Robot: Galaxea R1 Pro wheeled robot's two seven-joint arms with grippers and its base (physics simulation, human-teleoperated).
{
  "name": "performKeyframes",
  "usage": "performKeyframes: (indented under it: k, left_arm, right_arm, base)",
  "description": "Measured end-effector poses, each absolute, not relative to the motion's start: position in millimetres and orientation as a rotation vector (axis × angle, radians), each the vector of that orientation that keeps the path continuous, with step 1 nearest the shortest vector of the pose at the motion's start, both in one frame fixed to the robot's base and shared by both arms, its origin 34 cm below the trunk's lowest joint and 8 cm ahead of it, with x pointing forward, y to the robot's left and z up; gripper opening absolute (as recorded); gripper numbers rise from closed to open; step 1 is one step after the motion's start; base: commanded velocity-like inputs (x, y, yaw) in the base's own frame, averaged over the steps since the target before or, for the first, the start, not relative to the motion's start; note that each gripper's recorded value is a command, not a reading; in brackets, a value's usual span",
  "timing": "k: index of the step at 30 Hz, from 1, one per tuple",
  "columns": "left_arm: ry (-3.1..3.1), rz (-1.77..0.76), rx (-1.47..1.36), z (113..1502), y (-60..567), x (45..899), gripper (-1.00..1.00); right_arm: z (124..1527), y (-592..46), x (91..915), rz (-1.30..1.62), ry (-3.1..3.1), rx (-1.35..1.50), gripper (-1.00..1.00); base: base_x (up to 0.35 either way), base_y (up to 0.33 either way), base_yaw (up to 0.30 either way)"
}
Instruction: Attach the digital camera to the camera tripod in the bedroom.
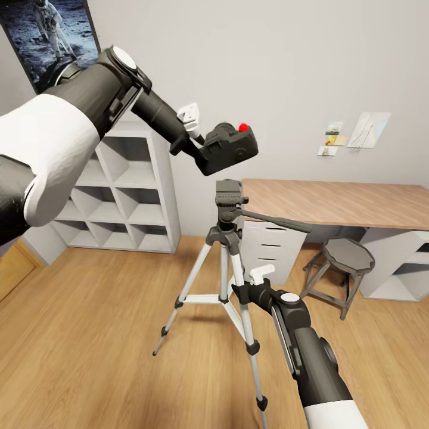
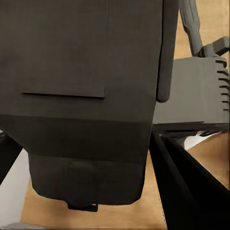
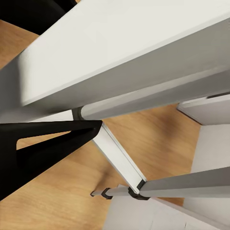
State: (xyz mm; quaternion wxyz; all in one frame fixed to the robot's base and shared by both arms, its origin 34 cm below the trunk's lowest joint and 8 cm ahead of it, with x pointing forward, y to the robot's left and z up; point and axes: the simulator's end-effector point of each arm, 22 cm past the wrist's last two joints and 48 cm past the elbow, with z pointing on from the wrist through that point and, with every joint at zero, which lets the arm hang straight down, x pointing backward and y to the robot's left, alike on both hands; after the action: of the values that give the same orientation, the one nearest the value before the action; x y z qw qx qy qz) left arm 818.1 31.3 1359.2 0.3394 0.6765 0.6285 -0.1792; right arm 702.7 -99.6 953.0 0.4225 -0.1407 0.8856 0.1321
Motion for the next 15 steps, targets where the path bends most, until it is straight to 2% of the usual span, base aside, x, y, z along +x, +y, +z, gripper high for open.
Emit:
performKeyframes:
  k: [15]
  left_arm:
    - [1.786,-0.422,1.784,1337,44,816,-1.0]
  right_arm:
    - [953,-100,703,0.328,2.219,-0.349,-1.0]
  base:
    - [0.0,0.0,0.0]
